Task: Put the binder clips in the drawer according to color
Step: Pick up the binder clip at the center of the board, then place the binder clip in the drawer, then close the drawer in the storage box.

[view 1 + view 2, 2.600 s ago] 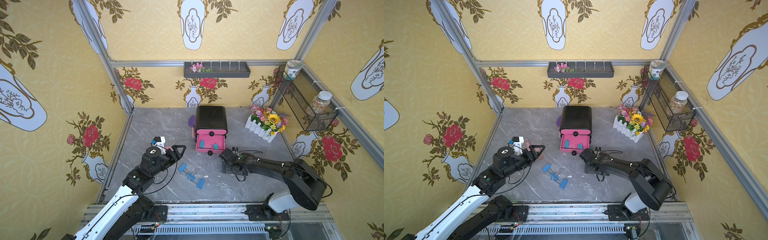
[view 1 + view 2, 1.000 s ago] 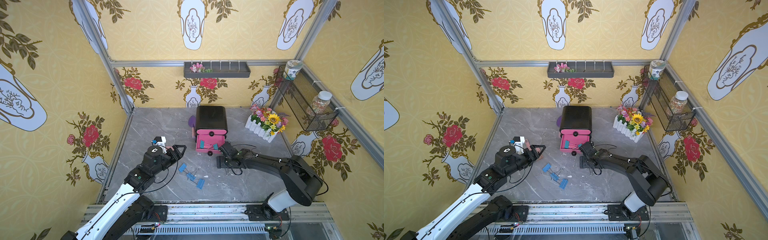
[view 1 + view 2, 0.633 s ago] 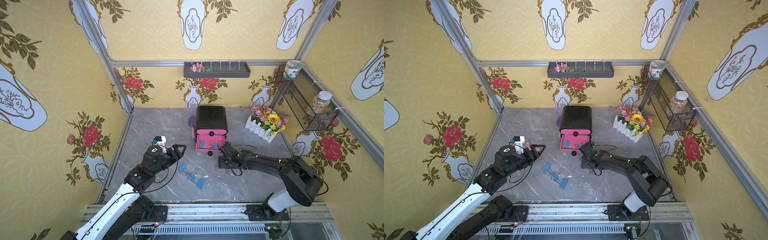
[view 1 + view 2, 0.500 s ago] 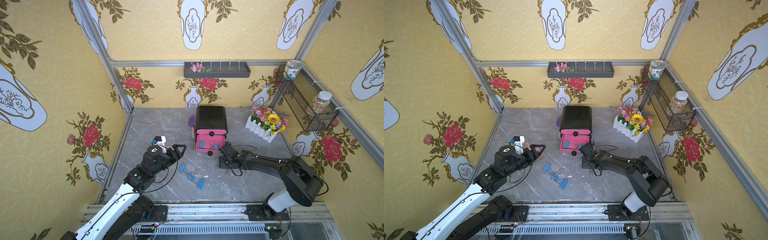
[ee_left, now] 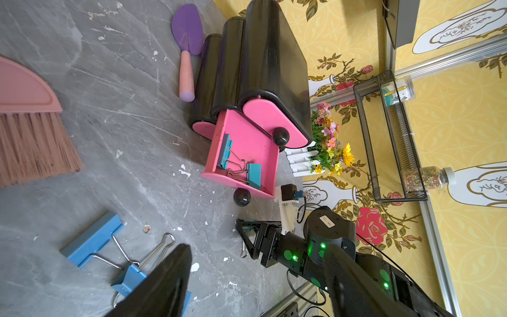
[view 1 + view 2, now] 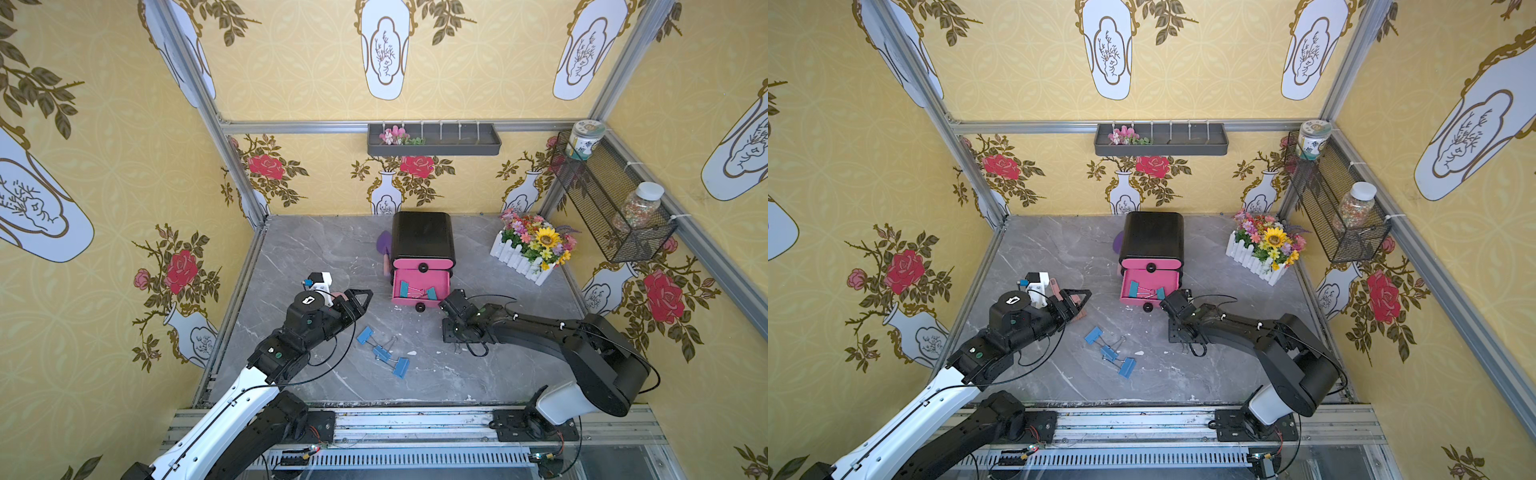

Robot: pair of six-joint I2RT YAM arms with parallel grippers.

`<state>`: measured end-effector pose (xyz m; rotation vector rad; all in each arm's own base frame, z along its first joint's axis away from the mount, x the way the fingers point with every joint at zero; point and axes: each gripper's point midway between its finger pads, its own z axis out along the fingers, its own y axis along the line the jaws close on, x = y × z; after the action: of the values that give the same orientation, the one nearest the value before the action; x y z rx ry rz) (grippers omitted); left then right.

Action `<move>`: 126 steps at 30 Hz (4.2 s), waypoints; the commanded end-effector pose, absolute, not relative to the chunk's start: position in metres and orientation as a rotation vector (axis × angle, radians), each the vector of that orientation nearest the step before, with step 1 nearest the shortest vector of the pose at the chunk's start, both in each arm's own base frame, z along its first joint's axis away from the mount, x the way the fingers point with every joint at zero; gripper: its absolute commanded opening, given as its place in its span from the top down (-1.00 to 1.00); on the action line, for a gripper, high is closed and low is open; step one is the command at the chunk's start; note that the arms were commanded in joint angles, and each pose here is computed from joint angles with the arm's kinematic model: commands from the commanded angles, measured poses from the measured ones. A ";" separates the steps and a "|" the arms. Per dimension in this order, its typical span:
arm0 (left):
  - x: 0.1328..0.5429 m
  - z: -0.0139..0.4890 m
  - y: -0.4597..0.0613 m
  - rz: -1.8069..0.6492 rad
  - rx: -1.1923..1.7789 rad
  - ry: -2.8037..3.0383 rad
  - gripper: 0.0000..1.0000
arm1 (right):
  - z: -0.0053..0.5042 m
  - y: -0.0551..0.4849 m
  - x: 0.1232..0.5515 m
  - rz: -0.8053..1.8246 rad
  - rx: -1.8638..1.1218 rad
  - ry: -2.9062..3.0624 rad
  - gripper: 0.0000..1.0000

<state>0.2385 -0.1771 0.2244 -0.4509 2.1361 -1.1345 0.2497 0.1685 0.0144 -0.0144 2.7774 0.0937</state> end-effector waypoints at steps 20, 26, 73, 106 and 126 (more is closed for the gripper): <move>0.247 0.217 -0.189 -1.169 -0.445 2.152 -0.62 | 0.136 0.171 0.267 0.148 -0.056 2.568 -0.12; 0.249 0.196 -0.199 -1.192 -0.448 2.205 -0.58 | 0.165 0.199 0.310 0.165 -0.093 2.501 -0.12; 0.249 0.183 -0.201 -1.188 -0.446 2.229 -0.56 | 0.103 0.212 0.243 0.378 0.016 2.541 0.45; 0.235 0.189 -0.183 -1.118 -0.479 2.237 -0.57 | 0.096 0.243 0.328 0.425 0.029 2.402 0.53; 0.231 0.185 -0.179 -1.102 -0.493 2.252 -0.57 | 0.101 0.250 0.385 0.517 0.157 2.314 0.51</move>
<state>0.2324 -0.1803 0.1876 -0.5004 2.2411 -1.1184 0.3702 0.2418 0.0876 0.1023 2.3983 0.4416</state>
